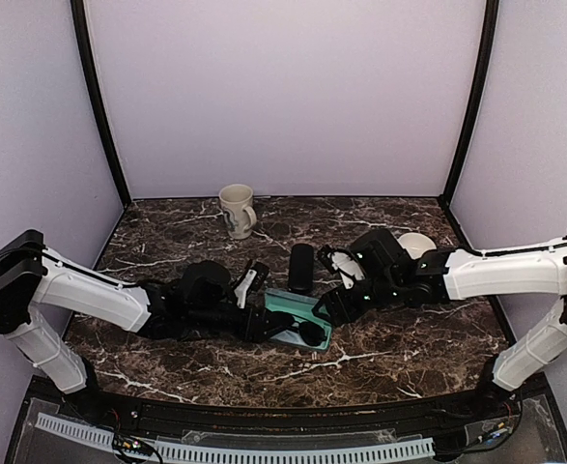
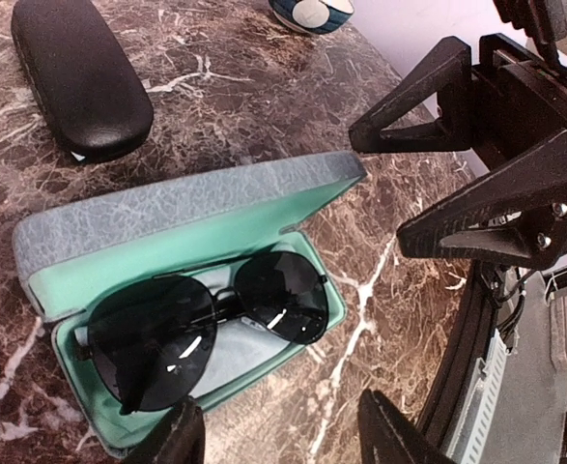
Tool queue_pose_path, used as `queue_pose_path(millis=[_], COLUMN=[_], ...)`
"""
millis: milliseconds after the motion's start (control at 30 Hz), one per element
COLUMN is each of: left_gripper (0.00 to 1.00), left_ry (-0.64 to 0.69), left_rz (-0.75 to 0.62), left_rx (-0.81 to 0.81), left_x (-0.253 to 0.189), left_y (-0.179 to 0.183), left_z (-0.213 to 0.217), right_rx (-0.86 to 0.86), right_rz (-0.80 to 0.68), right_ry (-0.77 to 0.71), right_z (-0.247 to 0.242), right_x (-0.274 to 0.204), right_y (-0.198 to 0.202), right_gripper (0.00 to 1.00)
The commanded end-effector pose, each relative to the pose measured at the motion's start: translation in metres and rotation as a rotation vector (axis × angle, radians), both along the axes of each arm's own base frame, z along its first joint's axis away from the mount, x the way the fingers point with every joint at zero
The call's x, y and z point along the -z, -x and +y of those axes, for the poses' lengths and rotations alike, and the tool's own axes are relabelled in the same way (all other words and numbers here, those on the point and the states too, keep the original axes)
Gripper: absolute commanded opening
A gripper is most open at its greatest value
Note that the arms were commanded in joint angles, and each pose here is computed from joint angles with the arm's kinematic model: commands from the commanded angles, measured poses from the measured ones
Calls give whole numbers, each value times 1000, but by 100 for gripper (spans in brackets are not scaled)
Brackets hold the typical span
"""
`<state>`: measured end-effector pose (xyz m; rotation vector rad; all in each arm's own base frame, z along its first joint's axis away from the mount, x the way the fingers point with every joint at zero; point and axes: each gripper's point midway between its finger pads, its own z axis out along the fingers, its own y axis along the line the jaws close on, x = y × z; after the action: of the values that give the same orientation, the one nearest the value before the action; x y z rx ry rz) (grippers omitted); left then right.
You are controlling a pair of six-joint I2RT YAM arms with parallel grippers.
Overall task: Organize the sunglasses
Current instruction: Adjust the sunglasses in the sunglasses case, then close the case with sunglasses at the center of the board.
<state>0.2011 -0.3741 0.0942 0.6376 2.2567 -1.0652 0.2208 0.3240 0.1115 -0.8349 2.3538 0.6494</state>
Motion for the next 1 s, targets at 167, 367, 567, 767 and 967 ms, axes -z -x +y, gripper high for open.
queue_pose_path(millis=[167, 367, 567, 767, 967], left_gripper=[56, 68, 74, 71, 65], left_ry=[-36, -87, -159, -245, -250], left_rz=[-70, -86, -98, -109, -113], left_rx=[-55, -62, -59, -20, 5], left_x=[1, 19, 37, 55, 58], left_y=[-11, -4, 0, 0, -4], left_z=[11, 31, 47, 48, 37], right_rx=[-36, -75, -104, -129, -141], right_rz=[2, 19, 31, 47, 64], right_ry=[-81, -74, -71, -55, -44], right_z=[18, 20, 23, 29, 32], right_x=[-8, -5, -2, 4, 10], right_y=[-17, -20, -18, -19, -18], right_gripper=[52, 48, 48, 45, 40])
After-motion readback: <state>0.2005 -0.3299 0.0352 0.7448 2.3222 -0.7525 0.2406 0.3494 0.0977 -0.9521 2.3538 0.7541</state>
